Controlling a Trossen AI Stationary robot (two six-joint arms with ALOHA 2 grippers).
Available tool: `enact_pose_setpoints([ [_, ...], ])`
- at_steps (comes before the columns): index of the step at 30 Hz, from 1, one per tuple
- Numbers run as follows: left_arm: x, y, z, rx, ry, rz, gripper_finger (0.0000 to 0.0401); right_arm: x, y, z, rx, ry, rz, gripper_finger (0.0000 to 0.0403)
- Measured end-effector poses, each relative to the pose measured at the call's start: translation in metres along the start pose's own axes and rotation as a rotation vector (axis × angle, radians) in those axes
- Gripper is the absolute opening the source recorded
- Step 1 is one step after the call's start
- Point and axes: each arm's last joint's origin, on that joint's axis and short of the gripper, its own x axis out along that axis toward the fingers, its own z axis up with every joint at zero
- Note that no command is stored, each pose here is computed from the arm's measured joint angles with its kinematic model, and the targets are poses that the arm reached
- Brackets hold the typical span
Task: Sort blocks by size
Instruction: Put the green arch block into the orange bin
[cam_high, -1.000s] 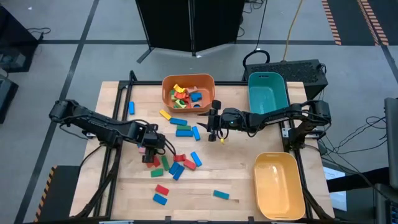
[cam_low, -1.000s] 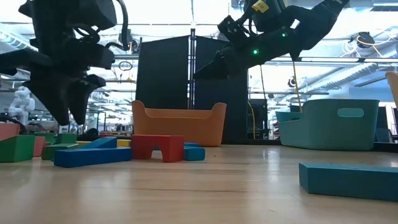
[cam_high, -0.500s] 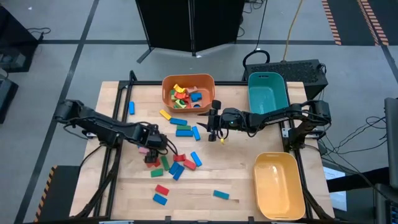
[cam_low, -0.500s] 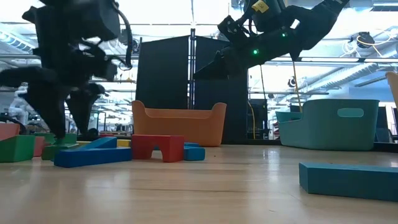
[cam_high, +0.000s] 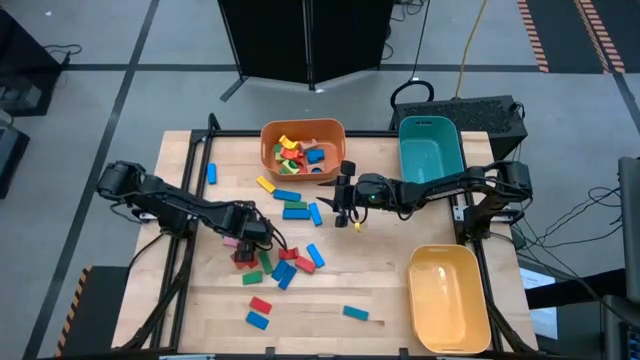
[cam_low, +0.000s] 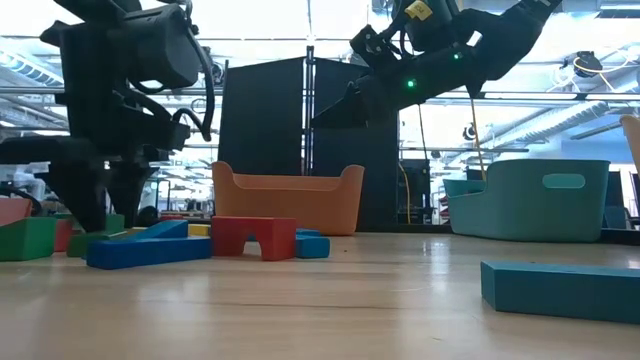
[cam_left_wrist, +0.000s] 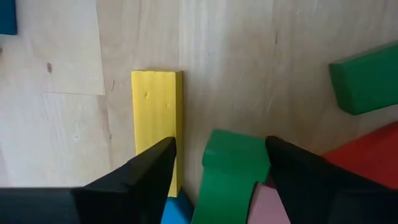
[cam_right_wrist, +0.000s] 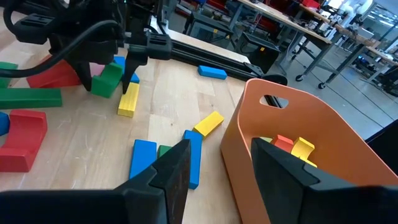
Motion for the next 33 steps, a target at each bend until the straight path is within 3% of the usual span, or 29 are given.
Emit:
enact_pose_setpoints([
  [14,-0.001,0.0,0.0,0.001,-0.003,-0.006,0.0175,0.0,0.0,0.0,0.0,0.0,0.0,0.0157],
  [25,-0.014,0.004,0.013,-0.015,-0.03,-0.016,0.0172,0.0,0.0,0.0,0.0,-0.002,-0.001,0.0157],
  [33,-0.023,0.011,0.014,0.006,0.028,-0.009,0.0172,0.0,0.0,0.0,-0.002,-0.001,-0.001,0.0157],
])
